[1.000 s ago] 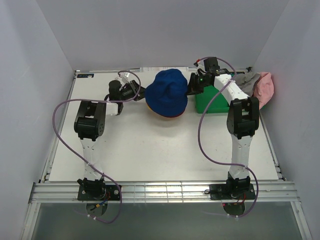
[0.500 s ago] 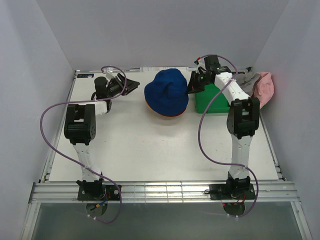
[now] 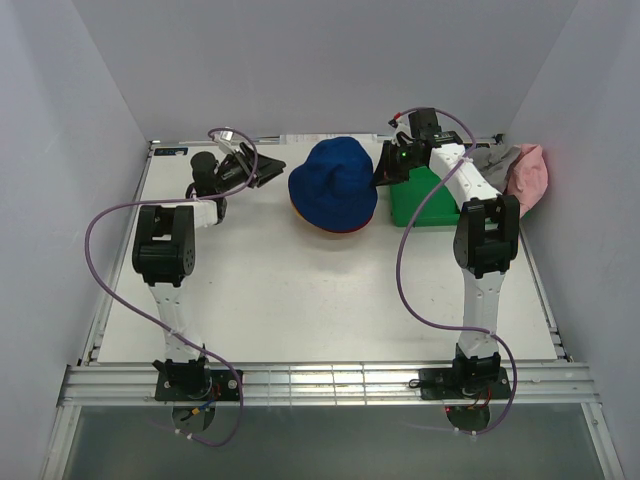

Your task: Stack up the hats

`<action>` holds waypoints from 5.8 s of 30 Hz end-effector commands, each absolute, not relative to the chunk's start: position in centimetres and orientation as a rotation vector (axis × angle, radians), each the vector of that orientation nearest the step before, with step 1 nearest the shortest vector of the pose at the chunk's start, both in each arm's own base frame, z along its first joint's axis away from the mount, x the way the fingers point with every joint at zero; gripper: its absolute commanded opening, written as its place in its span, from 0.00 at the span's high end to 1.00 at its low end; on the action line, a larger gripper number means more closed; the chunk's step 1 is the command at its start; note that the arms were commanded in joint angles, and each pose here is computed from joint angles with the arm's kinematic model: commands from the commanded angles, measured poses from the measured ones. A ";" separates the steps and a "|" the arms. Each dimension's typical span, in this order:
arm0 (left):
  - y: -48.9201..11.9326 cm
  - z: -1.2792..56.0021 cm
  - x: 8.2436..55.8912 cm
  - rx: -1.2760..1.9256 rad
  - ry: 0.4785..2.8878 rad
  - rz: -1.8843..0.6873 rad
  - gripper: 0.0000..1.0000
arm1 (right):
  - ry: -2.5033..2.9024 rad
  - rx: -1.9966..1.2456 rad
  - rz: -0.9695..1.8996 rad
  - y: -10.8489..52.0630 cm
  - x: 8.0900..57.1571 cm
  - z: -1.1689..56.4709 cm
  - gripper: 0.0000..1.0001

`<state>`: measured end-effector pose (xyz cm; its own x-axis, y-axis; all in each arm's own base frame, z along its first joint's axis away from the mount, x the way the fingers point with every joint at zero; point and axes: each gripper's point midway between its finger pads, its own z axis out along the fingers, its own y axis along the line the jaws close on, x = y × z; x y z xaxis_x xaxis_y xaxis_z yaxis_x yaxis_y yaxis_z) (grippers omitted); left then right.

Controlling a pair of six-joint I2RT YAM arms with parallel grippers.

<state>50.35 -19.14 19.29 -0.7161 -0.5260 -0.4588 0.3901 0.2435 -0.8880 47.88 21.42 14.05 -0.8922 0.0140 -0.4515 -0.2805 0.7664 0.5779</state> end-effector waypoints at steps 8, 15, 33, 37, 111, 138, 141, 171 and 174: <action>-20.4 19.5 50.0 -0.069 1.772 -1.600 0.43 | 2.478 -0.248 0.938 22.2 48.5 15.5 0.92; -21.5 19.2 49.9 -0.067 1.780 -1.616 0.43 | 2.481 -0.244 0.940 22.1 48.6 15.2 0.92; -22.0 19.3 50.1 -0.101 1.776 -1.625 0.72 | 2.487 -0.244 0.947 22.3 48.5 14.9 0.92; -22.0 18.4 50.2 -0.154 1.794 -1.626 0.95 | 2.496 -0.242 0.955 22.4 48.2 14.5 0.92; -19.3 21.2 44.5 -0.298 1.923 -1.429 0.42 | 2.540 -0.125 0.764 18.4 47.0 17.5 0.37; -19.7 30.9 34.8 -0.132 1.869 -1.415 0.41 | 2.317 0.658 0.097 -7.1 48.5 23.4 0.33; -19.9 31.1 33.7 -0.107 1.872 -1.430 0.41 | 2.300 0.694 0.006 -8.7 49.1 23.2 0.34; -19.6 32.0 31.4 -0.074 1.880 -1.420 0.42 | 2.331 0.651 0.098 -9.1 52.8 19.6 0.92; -19.8 32.6 31.3 -0.071 1.867 -1.437 0.42 | 2.266 0.600 0.202 -7.6 52.7 23.3 0.92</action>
<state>31.78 -19.75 29.82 -0.7416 -0.4657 -0.4829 0.3286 0.3755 -0.8666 51.60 -9.00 14.83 -0.6942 0.4950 -0.5226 0.4651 0.8626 0.1991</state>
